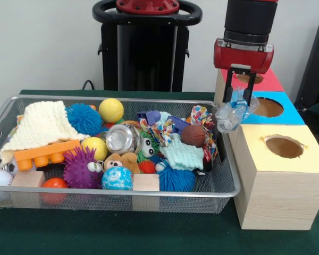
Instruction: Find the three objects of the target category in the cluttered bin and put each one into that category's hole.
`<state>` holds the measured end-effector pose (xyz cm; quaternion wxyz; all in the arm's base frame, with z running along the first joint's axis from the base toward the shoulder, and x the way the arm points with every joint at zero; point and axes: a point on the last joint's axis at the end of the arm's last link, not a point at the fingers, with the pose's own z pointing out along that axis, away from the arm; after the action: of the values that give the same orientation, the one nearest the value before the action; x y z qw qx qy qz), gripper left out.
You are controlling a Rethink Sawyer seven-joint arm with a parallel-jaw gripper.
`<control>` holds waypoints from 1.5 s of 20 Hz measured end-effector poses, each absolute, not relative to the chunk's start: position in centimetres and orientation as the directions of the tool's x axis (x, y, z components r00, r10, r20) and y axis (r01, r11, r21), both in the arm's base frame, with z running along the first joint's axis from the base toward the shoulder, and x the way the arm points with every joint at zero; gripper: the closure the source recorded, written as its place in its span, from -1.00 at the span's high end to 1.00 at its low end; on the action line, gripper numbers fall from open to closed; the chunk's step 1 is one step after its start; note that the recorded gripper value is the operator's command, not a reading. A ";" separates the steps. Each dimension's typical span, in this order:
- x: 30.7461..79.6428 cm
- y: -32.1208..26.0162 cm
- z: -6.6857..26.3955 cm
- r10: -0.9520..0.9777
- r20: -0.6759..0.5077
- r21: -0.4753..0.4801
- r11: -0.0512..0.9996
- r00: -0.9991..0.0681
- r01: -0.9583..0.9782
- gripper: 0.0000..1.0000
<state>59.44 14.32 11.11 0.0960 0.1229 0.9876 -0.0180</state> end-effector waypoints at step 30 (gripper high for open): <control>57.9 19.2 15.5 0.221 -0.178 0.010 0.975 -0.959 0.223 -1.00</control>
<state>57.89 19.24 15.46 0.0896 0.1122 0.9896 -0.0053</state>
